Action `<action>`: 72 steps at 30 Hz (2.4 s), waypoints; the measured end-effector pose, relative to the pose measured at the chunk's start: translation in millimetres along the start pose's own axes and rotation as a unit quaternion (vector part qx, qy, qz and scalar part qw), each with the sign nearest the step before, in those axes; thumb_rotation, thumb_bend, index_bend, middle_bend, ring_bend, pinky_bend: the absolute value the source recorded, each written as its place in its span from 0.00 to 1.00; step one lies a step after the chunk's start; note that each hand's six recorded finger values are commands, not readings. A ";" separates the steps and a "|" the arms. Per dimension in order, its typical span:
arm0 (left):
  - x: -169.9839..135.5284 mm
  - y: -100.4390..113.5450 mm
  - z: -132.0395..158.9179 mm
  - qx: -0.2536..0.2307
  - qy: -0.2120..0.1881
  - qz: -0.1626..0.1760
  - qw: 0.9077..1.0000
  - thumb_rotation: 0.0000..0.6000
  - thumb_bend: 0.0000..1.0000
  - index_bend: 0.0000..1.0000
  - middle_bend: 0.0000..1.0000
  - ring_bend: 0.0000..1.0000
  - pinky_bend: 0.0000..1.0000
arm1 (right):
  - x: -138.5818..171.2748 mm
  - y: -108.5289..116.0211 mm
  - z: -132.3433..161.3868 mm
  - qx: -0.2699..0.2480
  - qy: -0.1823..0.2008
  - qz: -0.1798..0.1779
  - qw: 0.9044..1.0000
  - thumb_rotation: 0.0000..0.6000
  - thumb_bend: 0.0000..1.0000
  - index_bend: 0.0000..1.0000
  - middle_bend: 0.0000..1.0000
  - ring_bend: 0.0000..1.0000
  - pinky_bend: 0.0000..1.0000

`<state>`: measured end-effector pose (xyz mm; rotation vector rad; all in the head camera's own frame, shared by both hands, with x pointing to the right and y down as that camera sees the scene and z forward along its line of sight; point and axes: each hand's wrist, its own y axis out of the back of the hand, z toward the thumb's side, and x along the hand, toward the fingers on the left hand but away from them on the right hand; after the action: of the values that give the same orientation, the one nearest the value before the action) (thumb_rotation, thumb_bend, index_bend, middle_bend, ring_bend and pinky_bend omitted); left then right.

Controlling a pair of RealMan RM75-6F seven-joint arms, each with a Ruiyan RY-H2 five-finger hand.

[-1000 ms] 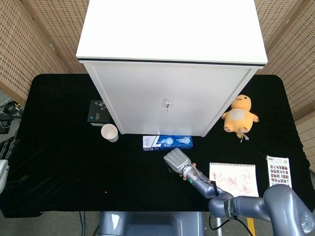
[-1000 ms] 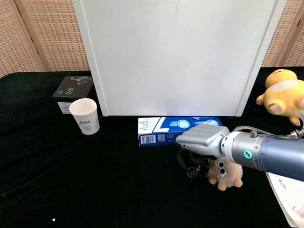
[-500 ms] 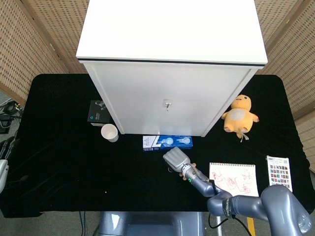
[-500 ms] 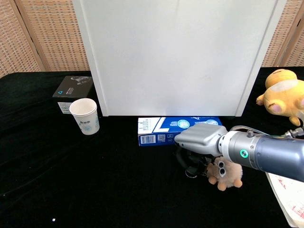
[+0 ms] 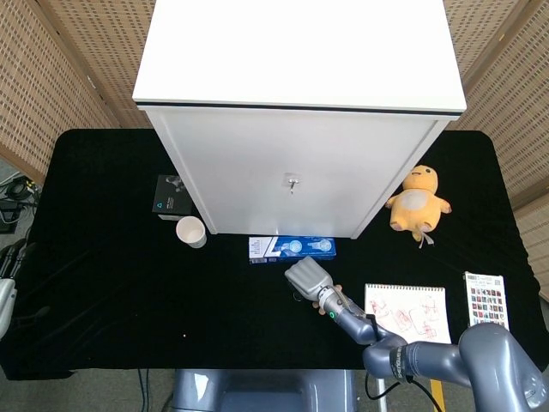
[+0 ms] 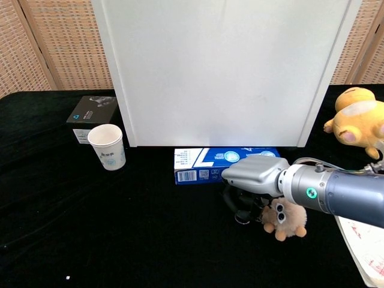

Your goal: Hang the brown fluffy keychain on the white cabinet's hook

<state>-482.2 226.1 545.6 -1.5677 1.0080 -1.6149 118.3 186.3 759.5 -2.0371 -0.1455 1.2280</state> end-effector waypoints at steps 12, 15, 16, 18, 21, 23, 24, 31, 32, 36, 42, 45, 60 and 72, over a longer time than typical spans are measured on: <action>-1.3 0.4 0.8 -0.003 -0.002 0.000 1.000 1.00 0.00 0.00 0.00 0.00 0.00 | 12.8 20.0 9.2 -0.018 0.026 -0.040 0.999 1.00 0.64 0.72 0.92 0.91 1.00; -1.7 0.9 1.1 -0.003 -0.003 0.001 1.000 1.00 0.00 0.00 0.00 0.00 0.00 | 18.9 29.0 12.2 -0.018 0.038 -0.062 0.997 1.00 0.65 0.73 0.93 0.91 1.00; -2.1 1.0 1.3 -0.003 -0.004 0.001 1.000 1.00 0.00 0.00 0.00 0.00 0.00 | 22.3 33.6 13.3 -0.018 0.044 -0.074 0.996 1.00 0.65 0.73 0.93 0.91 1.00; -3.0 1.2 1.8 -0.004 -0.005 0.002 1.000 1.00 0.00 0.00 0.00 0.00 0.00 | 28.0 40.7 14.9 -0.017 0.054 -0.094 0.994 1.00 0.65 0.73 0.93 0.91 1.00; -4.2 1.1 2.7 -0.004 -0.008 0.001 1.000 1.00 0.00 0.00 0.00 0.00 0.00 | 39.1 52.5 16.7 -0.013 0.071 -0.129 0.989 1.00 0.65 0.74 0.94 0.91 1.00; -5.2 1.6 3.6 -0.004 -0.010 0.003 1.000 1.00 0.00 0.00 0.00 0.00 0.00 | 47.7 61.1 16.7 -0.004 0.083 -0.155 0.984 1.00 0.65 0.74 0.94 0.91 1.00; -5.6 1.9 4.1 -0.003 -0.011 0.004 1.000 1.00 0.00 0.00 0.00 0.00 0.00 | 51.7 64.6 16.3 0.000 0.087 -0.166 0.982 1.00 0.65 0.74 0.94 0.91 1.00; -8.6 2.6 6.8 -0.004 -0.015 0.008 1.000 1.00 0.00 0.00 0.00 0.00 0.00 | 79.7 88.6 4.0 0.033 0.101 -0.223 0.969 1.00 0.65 0.74 0.94 0.91 1.00; -8.9 2.8 7.1 -0.004 -0.015 0.008 1.000 1.00 0.00 0.00 0.00 0.00 0.00 | 82.6 91.2 2.5 0.039 0.102 -0.228 0.968 1.00 0.65 0.74 0.94 0.91 1.00; -9.1 2.2 7.2 -0.003 -0.016 0.008 1.000 1.00 0.00 0.00 0.00 0.00 0.00 | 95.4 103.2 -3.6 0.066 0.107 -0.250 0.960 1.00 0.65 0.74 0.94 0.91 1.00; -8.1 1.7 6.9 -0.002 -0.014 0.007 1.000 1.00 0.00 0.00 0.00 0.00 0.00 | 114.6 125.0 -8.3 0.125 0.119 -0.294 0.940 1.00 0.66 0.74 0.94 0.91 1.00; -7.6 1.1 6.4 -0.003 -0.012 0.006 1.000 1.00 0.00 0.00 0.00 0.00 0.00 | 129.8 143.2 -10.2 0.163 0.123 -0.332 0.921 1.00 0.66 0.74 0.94 0.91 1.00; -6.7 0.4 6.4 -0.003 -0.011 0.004 1.000 1.00 0.00 0.00 0.00 0.00 0.00 | 160.7 216.0 -25.8 0.235 0.071 -0.406 0.880 1.00 0.66 0.75 0.94 0.91 1.00; -5.0 -0.2 4.8 -0.005 -0.008 0.001 1.000 1.00 0.00 0.00 0.00 0.00 0.00 | 166.1 252.6 -22.1 0.277 0.024 -0.443 0.852 1.00 0.66 0.75 0.94 0.91 1.00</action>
<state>-477.2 230.3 543.3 -1.5832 1.0107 -1.5958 158.1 66.7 483.9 -1.2252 -0.5649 0.5259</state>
